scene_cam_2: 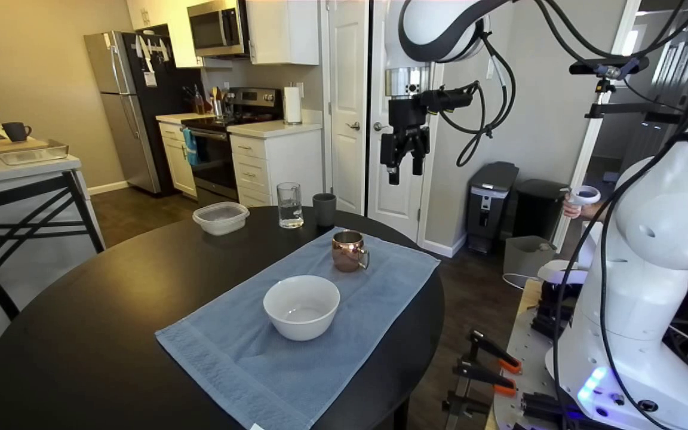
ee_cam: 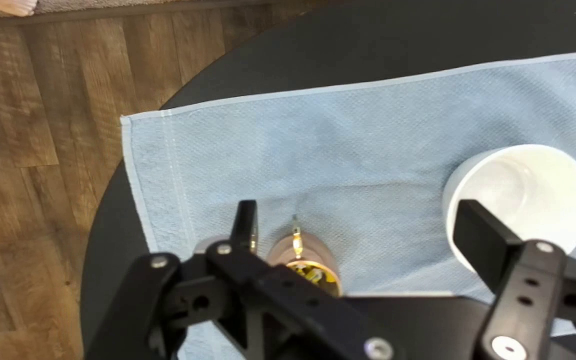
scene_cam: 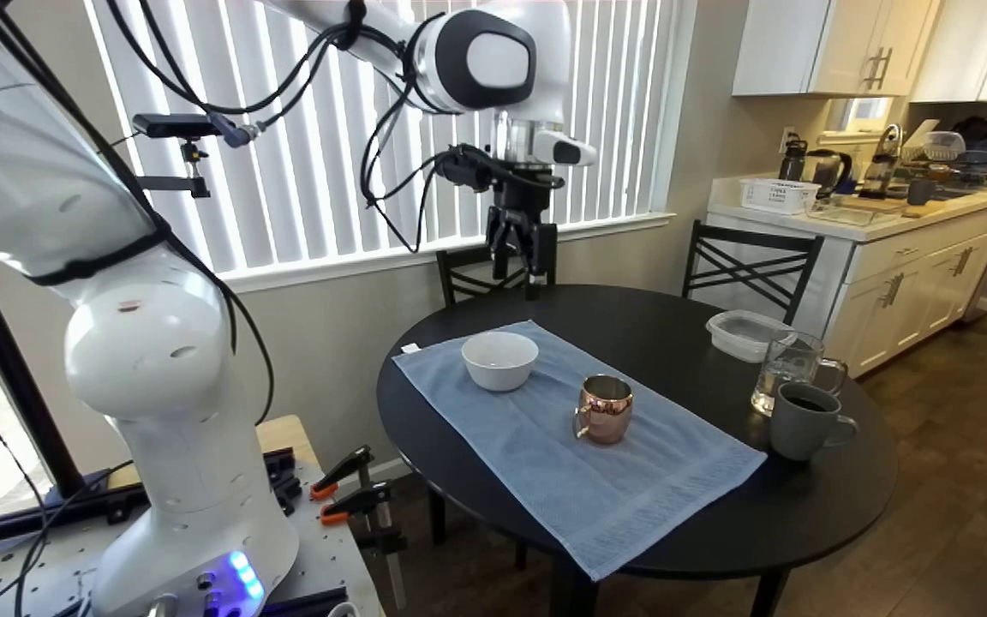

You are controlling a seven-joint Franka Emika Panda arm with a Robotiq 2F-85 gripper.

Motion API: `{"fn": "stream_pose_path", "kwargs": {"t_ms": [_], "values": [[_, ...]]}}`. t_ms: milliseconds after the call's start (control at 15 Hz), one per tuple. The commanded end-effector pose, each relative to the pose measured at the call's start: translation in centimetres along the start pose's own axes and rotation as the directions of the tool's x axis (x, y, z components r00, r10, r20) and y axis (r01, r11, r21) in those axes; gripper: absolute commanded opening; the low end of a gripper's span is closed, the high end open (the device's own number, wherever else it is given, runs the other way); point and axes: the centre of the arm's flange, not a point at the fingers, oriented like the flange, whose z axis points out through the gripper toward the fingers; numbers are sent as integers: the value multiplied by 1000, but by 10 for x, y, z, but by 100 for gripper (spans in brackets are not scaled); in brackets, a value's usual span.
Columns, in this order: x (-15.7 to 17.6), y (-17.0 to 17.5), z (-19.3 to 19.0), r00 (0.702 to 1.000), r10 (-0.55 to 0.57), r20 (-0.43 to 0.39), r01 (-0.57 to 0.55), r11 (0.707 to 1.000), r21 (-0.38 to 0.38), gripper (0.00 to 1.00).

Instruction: Pour the items in the cup into the bowl

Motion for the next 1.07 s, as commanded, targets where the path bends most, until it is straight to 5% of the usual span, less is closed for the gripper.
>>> {"fn": "stream_pose_path", "kwargs": {"t_ms": [0,267,600,667,1000], "values": [[13,81,26,997,52,-54,-51,998,20,100],[40,132,60,992,66,-112,-62,998,31,100],[66,90,75,992,-50,-113,51,999,4,100],[50,106,76,995,10,-101,-8,1000,11,100],[61,86,75,994,-37,-102,37,999,-1,100]]}}
